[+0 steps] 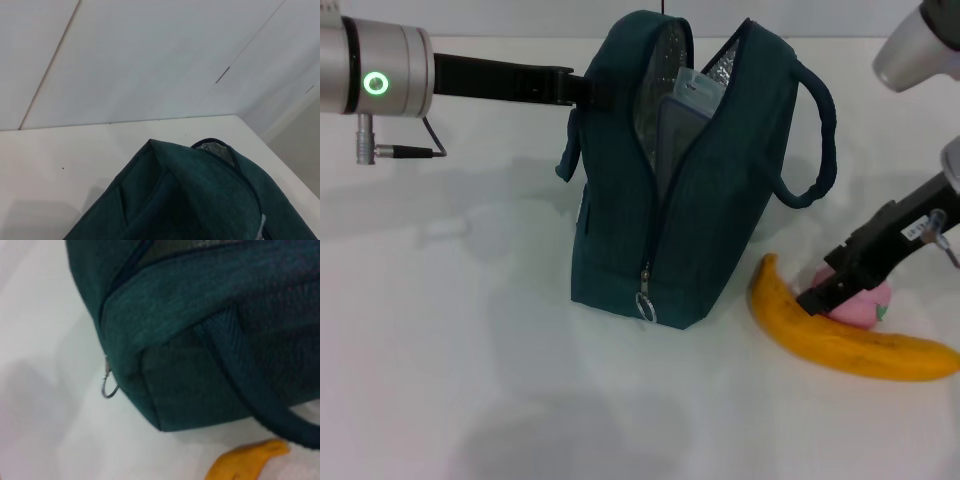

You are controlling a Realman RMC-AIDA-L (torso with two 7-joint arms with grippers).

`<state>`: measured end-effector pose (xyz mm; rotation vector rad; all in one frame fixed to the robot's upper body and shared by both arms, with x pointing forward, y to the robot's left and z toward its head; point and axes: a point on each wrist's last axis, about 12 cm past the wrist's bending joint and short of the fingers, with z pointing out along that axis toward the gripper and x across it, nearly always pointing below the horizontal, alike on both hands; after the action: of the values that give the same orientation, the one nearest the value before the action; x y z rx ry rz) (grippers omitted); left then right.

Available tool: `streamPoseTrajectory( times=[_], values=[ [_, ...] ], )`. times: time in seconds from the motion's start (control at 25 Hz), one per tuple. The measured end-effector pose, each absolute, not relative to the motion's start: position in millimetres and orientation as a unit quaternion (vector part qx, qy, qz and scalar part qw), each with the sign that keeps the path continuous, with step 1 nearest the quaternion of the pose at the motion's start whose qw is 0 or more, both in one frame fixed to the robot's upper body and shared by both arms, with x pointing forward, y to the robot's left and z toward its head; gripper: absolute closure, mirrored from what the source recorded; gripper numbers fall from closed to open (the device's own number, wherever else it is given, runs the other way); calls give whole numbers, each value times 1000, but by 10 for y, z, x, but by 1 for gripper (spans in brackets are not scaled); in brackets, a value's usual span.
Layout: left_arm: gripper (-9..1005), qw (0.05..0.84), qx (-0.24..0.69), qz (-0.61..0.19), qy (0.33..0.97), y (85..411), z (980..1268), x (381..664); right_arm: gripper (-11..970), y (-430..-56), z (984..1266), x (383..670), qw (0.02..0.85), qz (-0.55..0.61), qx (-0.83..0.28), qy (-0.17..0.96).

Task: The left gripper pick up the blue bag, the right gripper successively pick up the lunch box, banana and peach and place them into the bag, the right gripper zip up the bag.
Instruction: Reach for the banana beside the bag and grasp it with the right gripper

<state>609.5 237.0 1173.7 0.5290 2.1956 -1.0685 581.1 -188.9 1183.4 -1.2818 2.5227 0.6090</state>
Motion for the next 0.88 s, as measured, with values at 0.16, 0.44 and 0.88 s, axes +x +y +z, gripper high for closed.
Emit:
streamPoseTrajectory(
  times=[0.16,0.44,0.88],
  values=[
    [927,316,202,-404,834,2375,11731,6093,200,-1858,11754,5842,129,206,-440,864],
    [927,317,205,-404,833,2373,11711,6080,201,-1720,11611,5858,131,198,-458,856],
    [927,318,208,-405,832,2360,11702,6073,203,-1635,11485,5873,127,207,-456,857]
  ],
)
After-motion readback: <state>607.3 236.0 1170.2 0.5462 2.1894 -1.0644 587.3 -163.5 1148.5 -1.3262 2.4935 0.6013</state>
